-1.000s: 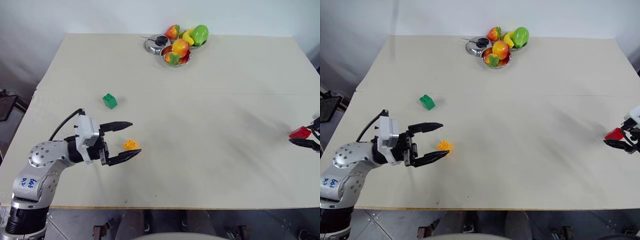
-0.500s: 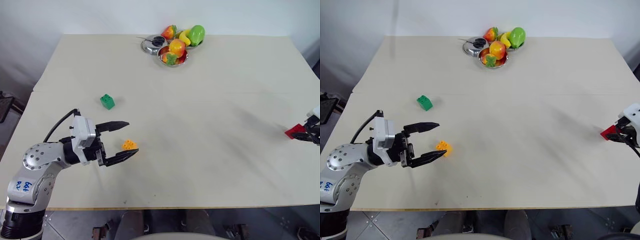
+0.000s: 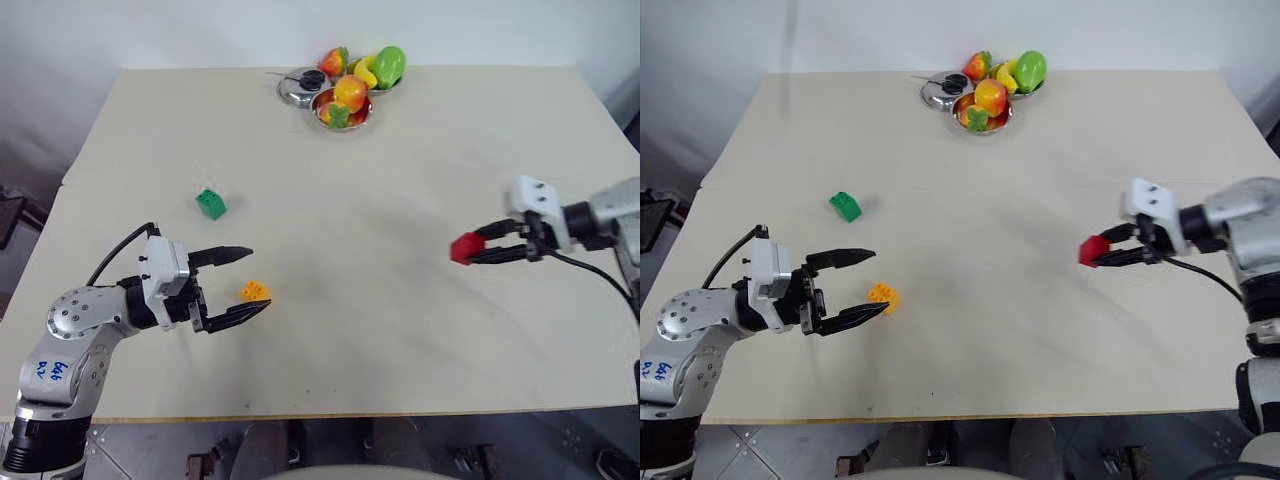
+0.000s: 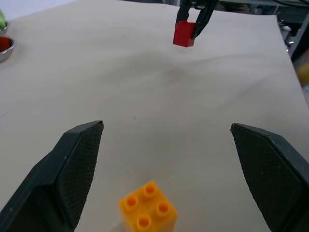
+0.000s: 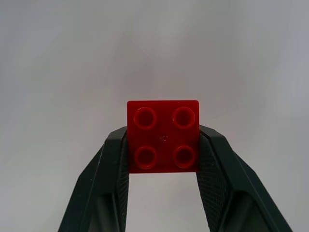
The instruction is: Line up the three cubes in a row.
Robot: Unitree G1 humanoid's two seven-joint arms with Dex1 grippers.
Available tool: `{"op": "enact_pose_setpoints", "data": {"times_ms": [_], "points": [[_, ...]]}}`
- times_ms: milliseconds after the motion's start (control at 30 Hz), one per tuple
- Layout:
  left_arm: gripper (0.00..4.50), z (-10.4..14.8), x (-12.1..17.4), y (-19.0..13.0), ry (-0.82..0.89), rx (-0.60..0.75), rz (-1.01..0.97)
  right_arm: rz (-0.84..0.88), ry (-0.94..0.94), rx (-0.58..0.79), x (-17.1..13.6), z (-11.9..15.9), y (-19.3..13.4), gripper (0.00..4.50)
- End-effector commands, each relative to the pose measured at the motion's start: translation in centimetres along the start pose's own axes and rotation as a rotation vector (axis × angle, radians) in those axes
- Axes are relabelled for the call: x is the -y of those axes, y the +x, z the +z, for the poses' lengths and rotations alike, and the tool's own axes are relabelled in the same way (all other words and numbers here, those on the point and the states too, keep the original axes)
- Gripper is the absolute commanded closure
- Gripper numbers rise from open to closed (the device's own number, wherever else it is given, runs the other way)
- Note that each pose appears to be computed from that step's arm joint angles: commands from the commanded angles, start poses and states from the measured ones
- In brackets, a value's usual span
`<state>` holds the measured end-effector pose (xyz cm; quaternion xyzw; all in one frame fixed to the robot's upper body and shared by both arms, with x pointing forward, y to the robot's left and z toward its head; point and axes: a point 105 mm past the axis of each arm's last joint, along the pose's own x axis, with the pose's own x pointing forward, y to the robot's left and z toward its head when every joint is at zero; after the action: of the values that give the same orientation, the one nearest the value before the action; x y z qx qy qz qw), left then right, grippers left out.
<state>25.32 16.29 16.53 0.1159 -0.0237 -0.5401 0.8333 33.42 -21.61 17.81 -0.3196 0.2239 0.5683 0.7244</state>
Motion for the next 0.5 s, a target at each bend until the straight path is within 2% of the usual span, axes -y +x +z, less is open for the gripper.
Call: {"op": "enact_pose_setpoints", "data": {"times_ms": [33,267,400,500], "points": [[0.00,0.4,0.2,0.1,0.032,0.011,-0.005,0.089,-0.044,-0.038,-1.4,1.4,1.4,3.01],[0.00,0.2,0.2,0.2,0.034,0.005,-0.003,0.039,-0.115,-0.160,-0.7,1.5,2.7,3.01],[0.00,0.1,0.1,0.0,0.034,0.000,0.005,-0.019,-0.127,-0.238,0.1,0.3,2.2,3.01],[0.00,0.1,0.1,0.0,0.035,-0.001,0.008,-0.002,-0.146,-0.266,-0.2,-0.2,2.0,3.01]]}}
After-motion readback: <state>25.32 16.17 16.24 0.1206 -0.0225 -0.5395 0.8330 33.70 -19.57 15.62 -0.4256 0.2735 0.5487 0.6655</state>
